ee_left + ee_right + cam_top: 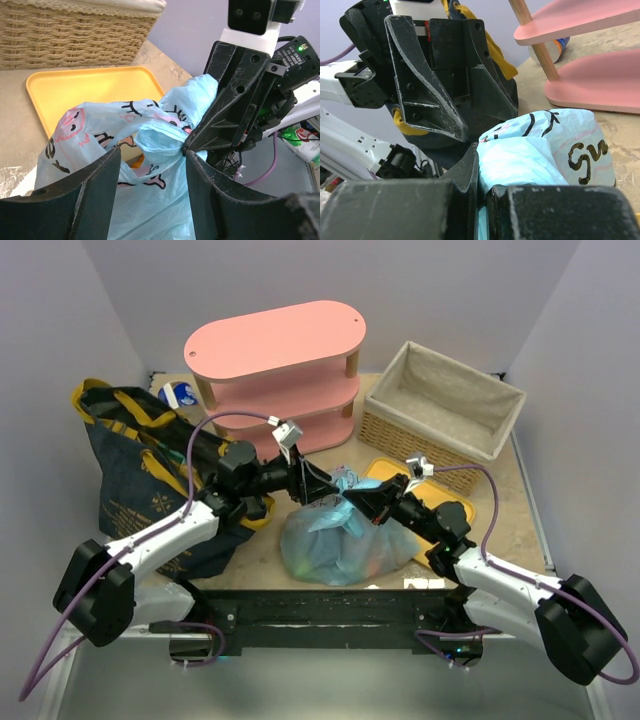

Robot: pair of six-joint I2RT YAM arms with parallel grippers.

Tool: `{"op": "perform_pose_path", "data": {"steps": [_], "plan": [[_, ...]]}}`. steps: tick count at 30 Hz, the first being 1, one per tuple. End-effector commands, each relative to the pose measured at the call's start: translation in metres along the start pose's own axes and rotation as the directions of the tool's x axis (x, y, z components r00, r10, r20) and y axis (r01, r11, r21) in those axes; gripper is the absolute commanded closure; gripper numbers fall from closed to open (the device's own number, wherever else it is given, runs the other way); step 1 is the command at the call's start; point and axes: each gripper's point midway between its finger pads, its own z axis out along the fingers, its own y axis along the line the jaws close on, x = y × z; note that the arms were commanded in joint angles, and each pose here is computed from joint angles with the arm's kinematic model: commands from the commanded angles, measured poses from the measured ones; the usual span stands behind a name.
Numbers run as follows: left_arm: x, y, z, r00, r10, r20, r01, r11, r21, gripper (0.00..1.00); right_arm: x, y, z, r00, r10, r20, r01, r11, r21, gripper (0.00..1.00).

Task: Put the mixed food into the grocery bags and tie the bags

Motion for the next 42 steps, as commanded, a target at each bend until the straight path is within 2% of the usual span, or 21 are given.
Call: {"op": "perform_pose_path", "data": {"steps": [1, 16, 24, 29, 35, 42], "plan": [[-0.024, -0.016, 0.005, 0.998, 0.017, 0.055, -0.022, 0.997, 0.077, 0.41, -0.011, 0.011, -0.001, 0.999, -0.016, 0.035, 0.018, 0.999, -0.050, 1.00], [-0.008, -0.016, 0.012, 0.998, -0.062, 0.026, 0.057, 0.988, 0.142, 0.45, -0.011, 0.010, -0.002, 0.999, -0.011, 0.037, 0.013, 0.999, -0.045, 1.00], [0.005, -0.011, 0.012, 0.996, -0.088, -0.005, 0.087, 0.987, 0.135, 0.54, -0.012, 0.009, -0.002, 0.999, -0.011, 0.042, 0.013, 0.999, -0.038, 1.00], [0.011, -0.008, 0.011, 0.995, -0.099, -0.017, 0.100, 0.987, 0.126, 0.53, -0.012, 0.008, -0.003, 0.999, -0.011, 0.044, 0.013, 0.999, -0.034, 1.00], [0.020, -0.003, 0.009, 0.993, -0.110, -0.032, 0.113, 0.989, 0.100, 0.48, -0.012, 0.008, -0.002, 0.999, -0.010, 0.042, 0.011, 0.999, -0.032, 1.00], [0.015, -0.001, 0.011, 0.994, -0.104, -0.019, 0.105, 0.990, 0.094, 0.48, -0.012, 0.007, -0.002, 0.999, -0.008, 0.041, 0.010, 0.999, -0.031, 1.00]]}}
